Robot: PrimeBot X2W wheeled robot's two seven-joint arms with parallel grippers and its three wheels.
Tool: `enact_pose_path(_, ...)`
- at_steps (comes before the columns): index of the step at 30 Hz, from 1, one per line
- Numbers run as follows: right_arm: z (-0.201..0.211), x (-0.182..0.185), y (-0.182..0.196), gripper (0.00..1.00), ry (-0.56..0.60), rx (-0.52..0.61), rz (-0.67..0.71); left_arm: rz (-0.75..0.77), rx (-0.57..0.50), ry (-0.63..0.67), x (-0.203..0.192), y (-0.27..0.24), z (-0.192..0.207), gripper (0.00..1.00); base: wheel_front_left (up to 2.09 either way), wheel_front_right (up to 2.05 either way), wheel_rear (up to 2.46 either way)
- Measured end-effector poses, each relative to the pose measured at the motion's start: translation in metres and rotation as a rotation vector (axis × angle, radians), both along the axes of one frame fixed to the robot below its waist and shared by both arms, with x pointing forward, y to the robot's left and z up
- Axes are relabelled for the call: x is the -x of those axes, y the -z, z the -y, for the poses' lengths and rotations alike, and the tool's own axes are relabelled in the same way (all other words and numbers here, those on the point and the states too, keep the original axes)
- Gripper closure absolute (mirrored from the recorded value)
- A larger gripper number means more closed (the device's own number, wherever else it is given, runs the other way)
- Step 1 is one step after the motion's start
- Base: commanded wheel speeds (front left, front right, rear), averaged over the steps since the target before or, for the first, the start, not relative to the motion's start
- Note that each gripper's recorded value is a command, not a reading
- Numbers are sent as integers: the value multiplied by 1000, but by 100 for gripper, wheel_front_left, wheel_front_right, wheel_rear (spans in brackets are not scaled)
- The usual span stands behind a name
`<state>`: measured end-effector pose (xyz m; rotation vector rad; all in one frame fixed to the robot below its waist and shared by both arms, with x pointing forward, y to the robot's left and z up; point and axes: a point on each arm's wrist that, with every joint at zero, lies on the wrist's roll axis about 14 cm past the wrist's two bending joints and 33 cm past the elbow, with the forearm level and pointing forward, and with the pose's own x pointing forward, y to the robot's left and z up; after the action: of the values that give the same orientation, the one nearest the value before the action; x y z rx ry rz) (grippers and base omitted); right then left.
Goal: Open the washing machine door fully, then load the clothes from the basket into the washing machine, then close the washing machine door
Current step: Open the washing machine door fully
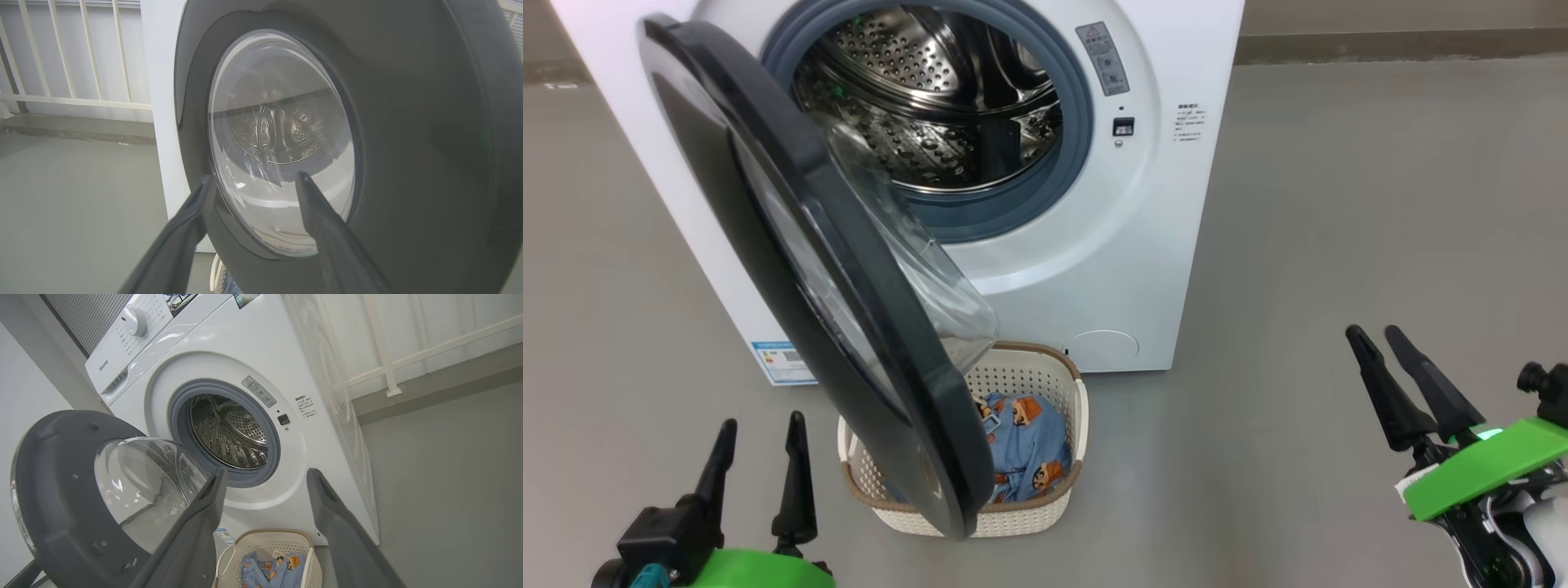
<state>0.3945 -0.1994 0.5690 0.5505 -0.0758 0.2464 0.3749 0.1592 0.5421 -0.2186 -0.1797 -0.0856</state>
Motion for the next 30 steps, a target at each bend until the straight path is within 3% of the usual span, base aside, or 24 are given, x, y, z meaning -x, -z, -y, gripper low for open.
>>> enact_pose_path(14,37,9,34,0,172,270,7,-7,5,17,-1,2,8,0,0,0,0)
enact_pose_path(30,37,12,33,0,218,301,26,1,5,15,1,0,7,0,0,0,0)
